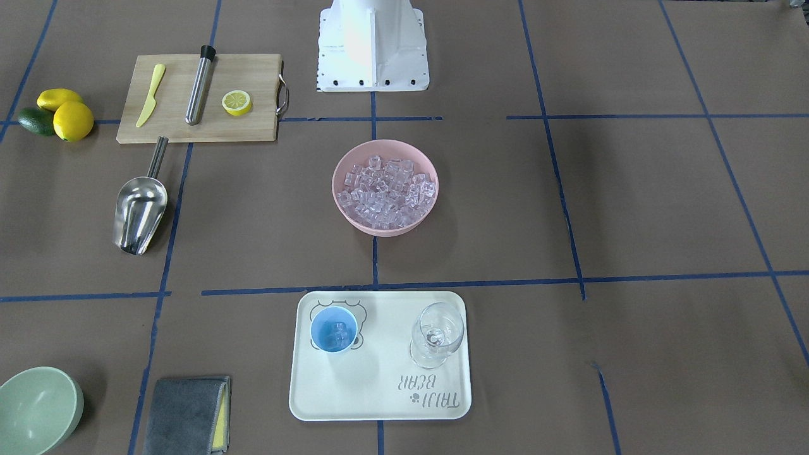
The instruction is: Put ice in cup with scoop
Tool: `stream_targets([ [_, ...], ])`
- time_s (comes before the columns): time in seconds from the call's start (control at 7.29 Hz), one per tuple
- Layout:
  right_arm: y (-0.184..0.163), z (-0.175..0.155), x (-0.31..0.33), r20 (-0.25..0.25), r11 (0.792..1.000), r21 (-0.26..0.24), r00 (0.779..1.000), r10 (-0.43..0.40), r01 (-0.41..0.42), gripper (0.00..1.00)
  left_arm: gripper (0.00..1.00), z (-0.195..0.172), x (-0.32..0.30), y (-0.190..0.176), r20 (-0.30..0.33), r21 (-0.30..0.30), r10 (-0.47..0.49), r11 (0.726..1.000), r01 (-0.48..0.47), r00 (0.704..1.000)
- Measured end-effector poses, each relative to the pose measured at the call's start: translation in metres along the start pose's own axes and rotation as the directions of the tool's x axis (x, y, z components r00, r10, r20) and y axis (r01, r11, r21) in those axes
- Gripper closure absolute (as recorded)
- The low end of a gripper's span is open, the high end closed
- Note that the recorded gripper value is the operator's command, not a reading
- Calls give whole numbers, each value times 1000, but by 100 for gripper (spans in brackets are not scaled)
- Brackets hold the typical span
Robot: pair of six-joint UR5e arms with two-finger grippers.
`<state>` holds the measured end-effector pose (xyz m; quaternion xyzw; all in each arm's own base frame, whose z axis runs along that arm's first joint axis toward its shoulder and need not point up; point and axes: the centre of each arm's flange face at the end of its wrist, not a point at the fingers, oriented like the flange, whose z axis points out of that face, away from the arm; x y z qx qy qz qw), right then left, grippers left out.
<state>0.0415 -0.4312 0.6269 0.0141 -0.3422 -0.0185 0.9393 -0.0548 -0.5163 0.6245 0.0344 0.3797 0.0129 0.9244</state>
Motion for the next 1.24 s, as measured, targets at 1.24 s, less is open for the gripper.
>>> stream_targets([
  [1.24,0,1,0,5,1000,-3,1000,-2,2,0,0,-2,3,1,-1,4,4,1000,-4,1000],
])
